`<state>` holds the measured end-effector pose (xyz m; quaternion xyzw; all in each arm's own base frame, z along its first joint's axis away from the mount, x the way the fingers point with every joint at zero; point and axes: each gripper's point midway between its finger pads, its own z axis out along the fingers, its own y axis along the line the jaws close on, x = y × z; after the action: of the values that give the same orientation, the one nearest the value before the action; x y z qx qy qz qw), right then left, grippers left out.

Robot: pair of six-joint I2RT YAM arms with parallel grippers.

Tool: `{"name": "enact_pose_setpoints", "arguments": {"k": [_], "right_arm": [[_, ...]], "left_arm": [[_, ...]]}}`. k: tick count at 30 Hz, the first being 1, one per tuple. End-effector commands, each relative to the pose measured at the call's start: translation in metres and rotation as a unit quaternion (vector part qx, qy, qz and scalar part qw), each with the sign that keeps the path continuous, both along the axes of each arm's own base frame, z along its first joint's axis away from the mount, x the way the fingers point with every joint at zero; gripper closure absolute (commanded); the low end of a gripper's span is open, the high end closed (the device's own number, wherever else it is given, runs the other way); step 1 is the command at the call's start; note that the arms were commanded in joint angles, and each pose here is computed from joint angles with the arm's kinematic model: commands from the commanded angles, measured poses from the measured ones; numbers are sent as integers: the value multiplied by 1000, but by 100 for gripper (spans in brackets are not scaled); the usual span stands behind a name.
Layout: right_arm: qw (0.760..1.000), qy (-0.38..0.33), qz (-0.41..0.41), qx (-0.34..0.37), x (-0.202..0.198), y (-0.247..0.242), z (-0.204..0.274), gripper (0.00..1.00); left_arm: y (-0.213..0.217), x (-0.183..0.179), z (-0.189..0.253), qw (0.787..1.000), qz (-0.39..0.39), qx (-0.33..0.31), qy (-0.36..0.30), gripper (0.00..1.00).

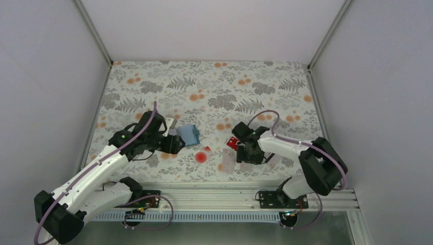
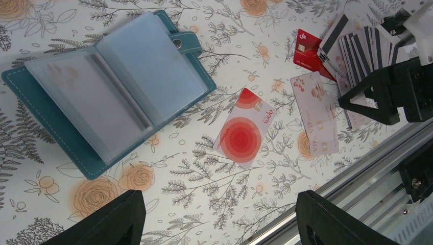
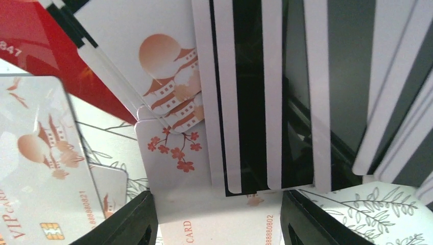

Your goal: Put the credit cards into the card holder

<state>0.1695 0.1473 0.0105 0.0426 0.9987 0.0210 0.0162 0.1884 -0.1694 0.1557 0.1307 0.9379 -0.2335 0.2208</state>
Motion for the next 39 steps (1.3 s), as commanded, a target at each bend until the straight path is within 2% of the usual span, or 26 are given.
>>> {"name": "enact_pose_setpoints", "arguments": {"k": [1,10,16,18,21,23,28,34,39], "right_arm": [[1000,22,7,11,-7,16,-5,47],[998,-1,22,65,-2,42,36,47],[996,-10,24,81,-6,40,46,45],[997,-12,25,74,-9,35,46,42],[999,-16,21,37,-12,16,40,26],[999,-18,14,30,-13,12,34,22],[999,-18,-1,38,-10,16,20,17],[1000,-23,5,-7,1,10,12,11],[999,-38,-7,-30,5,-2,14,10]], "left_arm": [[-1,-3,-2,1000,-5,-2,1,26],[-1,-2,-1,1000,-4,-2,0,25],[-7,-1,7,1000,-6,-19,2,25],[-8,0,9,1000,-6,-22,2,25],[-8,1,10,1000,-7,-20,0,25],[-8,1,9,1000,-7,-20,1,25],[-8,-1,8,1000,-9,-19,5,25],[-7,-1,11,1000,-7,-17,6,26],[-3,-4,13,1000,-1,-14,7,26]]}}
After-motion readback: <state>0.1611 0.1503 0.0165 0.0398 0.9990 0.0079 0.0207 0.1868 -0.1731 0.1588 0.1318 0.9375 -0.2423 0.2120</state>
